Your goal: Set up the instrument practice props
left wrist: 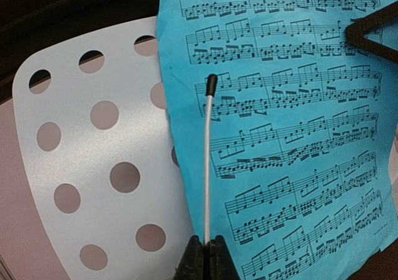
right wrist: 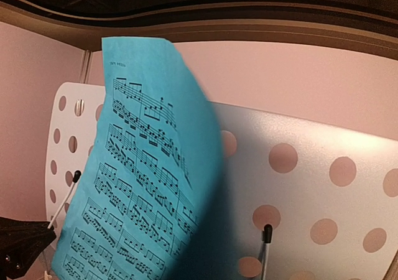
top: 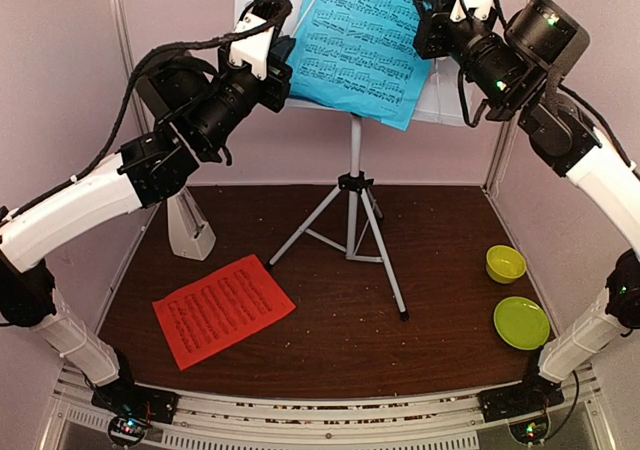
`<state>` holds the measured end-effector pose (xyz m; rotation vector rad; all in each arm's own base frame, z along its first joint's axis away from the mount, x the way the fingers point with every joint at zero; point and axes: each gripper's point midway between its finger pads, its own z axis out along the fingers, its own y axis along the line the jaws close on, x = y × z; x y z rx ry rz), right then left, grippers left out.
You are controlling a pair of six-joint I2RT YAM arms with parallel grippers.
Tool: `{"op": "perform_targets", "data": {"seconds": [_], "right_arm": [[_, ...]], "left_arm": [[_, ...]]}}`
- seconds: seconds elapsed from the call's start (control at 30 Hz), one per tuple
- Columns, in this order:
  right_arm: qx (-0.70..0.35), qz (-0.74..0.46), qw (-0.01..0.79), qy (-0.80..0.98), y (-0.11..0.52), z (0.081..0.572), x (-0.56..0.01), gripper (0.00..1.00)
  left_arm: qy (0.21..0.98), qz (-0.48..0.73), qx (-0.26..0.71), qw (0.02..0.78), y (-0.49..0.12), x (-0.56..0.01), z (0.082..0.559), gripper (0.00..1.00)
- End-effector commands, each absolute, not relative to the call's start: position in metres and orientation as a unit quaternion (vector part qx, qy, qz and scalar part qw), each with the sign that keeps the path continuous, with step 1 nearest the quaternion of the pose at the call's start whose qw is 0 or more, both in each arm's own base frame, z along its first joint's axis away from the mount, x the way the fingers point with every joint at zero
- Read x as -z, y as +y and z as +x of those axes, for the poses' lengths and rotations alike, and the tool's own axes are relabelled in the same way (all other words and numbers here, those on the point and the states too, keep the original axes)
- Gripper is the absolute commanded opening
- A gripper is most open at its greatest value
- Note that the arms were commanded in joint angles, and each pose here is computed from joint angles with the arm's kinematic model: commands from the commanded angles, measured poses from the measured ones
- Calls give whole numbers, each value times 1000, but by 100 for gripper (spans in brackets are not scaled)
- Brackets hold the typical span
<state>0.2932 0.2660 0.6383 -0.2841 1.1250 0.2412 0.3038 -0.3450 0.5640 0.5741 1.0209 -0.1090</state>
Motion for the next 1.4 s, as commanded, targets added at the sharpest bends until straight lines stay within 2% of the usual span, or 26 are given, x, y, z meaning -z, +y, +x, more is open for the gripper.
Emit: {"op": "perform_targets", "data": {"seconds": [0.0,0.7,1.37], "right_arm": [[-110,-146,843,506,270,291,-653,0],[-98,-243,863,431,329,294,-670,0],[-132,-254,866,410,358,300,-670,0]], "left_arm": [[452,262,57,851,-333,-584,292,0],[448,279,48,848,-337,-578,293,0],[449,283,44,846,-340,-574,298,0]]}}
